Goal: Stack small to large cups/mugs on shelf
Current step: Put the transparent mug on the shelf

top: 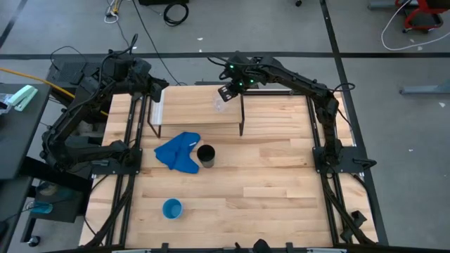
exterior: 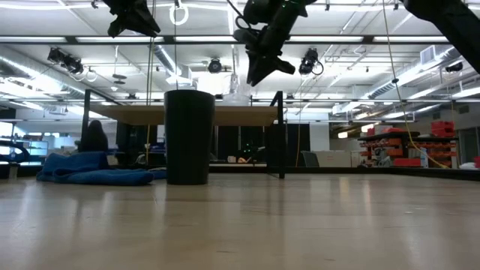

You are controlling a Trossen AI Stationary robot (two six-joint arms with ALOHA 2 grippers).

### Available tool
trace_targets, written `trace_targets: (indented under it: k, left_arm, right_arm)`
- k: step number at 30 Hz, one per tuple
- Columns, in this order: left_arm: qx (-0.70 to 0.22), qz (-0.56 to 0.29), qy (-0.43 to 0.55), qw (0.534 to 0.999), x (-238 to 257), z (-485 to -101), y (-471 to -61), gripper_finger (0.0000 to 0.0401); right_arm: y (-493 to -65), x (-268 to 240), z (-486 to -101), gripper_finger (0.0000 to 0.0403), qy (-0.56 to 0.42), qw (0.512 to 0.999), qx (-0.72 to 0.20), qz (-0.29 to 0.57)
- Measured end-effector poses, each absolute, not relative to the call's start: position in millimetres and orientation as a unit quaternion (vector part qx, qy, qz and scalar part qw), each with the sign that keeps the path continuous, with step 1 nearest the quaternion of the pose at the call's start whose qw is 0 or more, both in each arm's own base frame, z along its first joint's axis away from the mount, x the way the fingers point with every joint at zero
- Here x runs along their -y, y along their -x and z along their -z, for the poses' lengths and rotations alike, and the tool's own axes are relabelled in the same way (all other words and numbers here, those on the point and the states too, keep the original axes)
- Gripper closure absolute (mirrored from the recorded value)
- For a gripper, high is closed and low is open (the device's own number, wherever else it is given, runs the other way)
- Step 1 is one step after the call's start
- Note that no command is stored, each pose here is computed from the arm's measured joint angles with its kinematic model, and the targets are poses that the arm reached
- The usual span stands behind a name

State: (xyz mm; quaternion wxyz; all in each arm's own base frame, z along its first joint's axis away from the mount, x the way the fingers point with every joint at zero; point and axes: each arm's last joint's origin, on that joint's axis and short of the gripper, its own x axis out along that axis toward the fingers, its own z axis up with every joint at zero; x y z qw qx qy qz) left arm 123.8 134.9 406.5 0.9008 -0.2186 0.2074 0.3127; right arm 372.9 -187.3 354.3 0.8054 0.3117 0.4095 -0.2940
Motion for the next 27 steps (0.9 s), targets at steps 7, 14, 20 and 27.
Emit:
trace_targets:
  k: [7, 14, 20, 27]
  left_arm:
    - [-0.207, -0.313, 0.219, 0.901, -135, -407, -124, 0.0308]
    - [-0.207, -0.313, 0.219, 0.901, -135, -407, -124, 0.0310]
    - [-0.207, -0.313, 0.218, 0.901, -135, -407, -124, 0.0306]
    - [-0.207, -0.313, 0.218, 0.901, -135, -407, -124, 0.0309]
  right_arm:
    - [-375, 190, -341, 0.0335, -0.310, 0.801, -0.418, 0.295]
    - [-378, 192, -344, 0.0335, -0.305, 0.814, -0.400, 0.291]
    - [-378, 192, -345, 0.0335, -0.303, 0.815, -0.400, 0.290]
    - [-378, 192, -345, 0.0335, -0.303, 0.815, -0.400, 0.290]
